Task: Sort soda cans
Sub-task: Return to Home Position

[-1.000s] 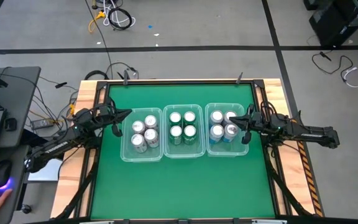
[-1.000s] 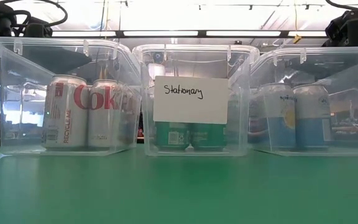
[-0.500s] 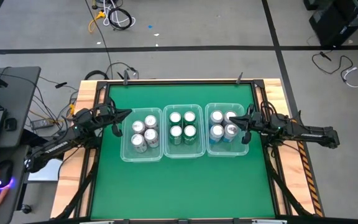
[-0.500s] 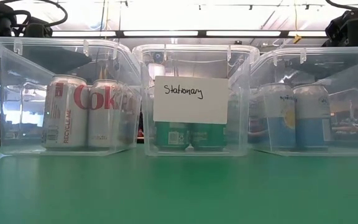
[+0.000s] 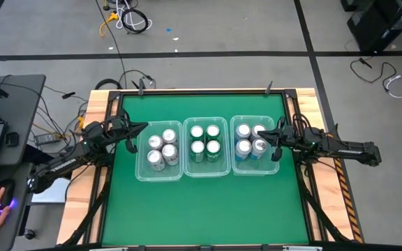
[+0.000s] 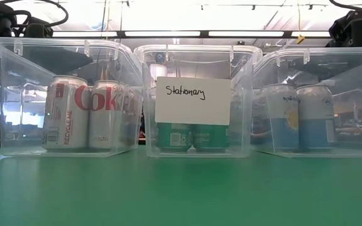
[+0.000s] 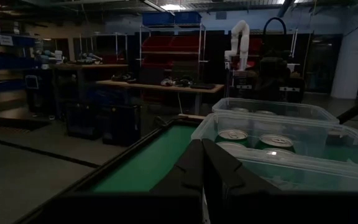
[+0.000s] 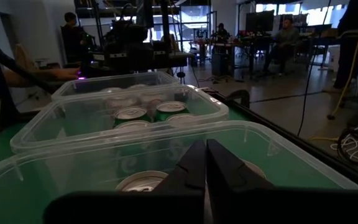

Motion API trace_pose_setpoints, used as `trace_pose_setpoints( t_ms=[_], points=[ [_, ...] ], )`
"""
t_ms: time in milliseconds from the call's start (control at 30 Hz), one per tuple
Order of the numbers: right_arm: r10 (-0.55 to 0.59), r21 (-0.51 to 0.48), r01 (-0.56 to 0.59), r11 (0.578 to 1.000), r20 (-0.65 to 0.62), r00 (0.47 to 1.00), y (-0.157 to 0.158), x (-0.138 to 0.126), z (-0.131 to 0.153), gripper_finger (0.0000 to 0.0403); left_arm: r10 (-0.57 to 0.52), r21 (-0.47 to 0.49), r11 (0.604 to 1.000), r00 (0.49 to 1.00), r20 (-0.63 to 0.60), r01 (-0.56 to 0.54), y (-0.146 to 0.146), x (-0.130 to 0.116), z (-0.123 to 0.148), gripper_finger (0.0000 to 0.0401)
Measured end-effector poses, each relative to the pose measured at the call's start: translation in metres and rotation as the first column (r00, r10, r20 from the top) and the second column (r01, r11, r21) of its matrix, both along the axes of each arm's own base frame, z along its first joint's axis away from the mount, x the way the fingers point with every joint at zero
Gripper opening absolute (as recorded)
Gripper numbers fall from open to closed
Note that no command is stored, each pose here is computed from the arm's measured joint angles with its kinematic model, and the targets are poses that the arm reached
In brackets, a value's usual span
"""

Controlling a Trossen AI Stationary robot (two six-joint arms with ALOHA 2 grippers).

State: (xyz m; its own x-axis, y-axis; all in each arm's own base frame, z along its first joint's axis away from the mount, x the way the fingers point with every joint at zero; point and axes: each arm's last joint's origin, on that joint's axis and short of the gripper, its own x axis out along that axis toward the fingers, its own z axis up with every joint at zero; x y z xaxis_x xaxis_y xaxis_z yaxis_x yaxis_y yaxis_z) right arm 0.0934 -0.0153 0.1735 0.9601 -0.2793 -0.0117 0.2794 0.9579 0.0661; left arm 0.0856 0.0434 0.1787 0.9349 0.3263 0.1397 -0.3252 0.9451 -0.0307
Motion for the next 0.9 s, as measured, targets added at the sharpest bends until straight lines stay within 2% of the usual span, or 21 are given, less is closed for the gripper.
trace_pose_setpoints(
  t_ms=[900],
  points=[
    [0.000, 0.000, 0.000, 1.000, 0.000, 1.000, 0.0000, 0.0000, 0.0000, 0.0005, 0.000, 0.000, 1.000, 1.000, 0.000, 0.000, 0.0000, 0.0000, 0.0000, 0.0001]
  ],
)
